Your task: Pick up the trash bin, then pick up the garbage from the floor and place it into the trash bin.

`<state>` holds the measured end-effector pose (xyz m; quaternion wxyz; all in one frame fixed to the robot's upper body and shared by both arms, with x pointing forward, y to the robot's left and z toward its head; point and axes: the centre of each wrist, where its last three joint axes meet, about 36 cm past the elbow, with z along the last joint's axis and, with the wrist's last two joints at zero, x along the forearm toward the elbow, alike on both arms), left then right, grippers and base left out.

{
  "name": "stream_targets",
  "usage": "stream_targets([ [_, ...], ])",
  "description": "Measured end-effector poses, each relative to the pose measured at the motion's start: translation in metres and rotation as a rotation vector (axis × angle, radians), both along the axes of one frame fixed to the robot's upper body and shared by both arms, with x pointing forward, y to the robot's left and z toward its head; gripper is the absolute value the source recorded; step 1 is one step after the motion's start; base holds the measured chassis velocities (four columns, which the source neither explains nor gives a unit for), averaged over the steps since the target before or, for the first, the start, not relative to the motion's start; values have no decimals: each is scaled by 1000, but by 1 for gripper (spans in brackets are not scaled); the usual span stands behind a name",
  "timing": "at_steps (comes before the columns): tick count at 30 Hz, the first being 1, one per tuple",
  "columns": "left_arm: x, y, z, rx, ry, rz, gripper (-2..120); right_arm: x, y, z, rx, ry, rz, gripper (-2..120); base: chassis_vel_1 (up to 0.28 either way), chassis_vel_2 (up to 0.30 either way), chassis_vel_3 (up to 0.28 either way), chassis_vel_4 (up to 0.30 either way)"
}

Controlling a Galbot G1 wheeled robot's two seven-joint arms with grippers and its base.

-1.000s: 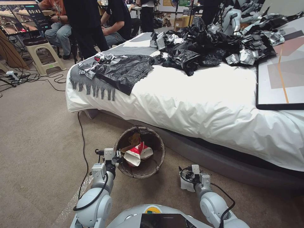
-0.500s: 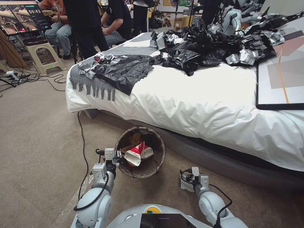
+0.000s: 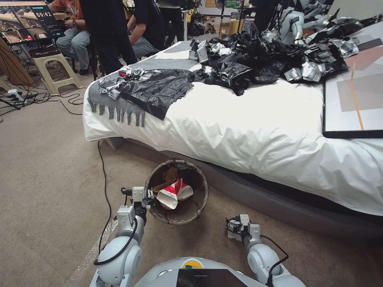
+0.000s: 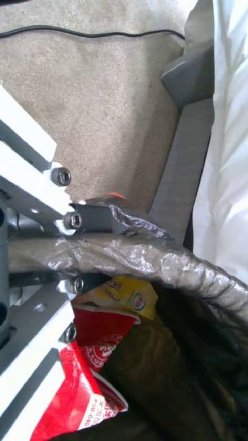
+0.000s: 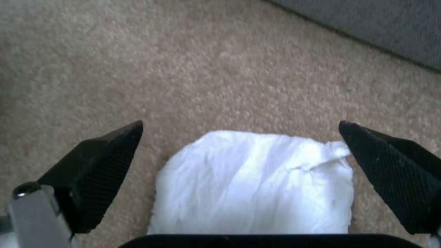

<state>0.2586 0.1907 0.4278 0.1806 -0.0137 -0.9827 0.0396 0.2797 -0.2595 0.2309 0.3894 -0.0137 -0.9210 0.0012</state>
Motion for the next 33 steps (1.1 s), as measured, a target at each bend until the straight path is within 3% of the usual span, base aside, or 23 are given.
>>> stream_targets([
  [21, 0, 0, -4, 6, 5, 0, 0, -11, -4, -31, -19, 60, -35, 100, 0, 0, 0, 0],
  [24, 0, 0, -4, 8, 5, 0, 0, -14, -5, -36, -10, 53, -31, 93, 0, 0, 0, 0],
  [33, 0, 0, -4, 10, 2, -2, 0, -20, -3, -41, -7, 37, -20, 57, 0, 0, 0, 0],
])
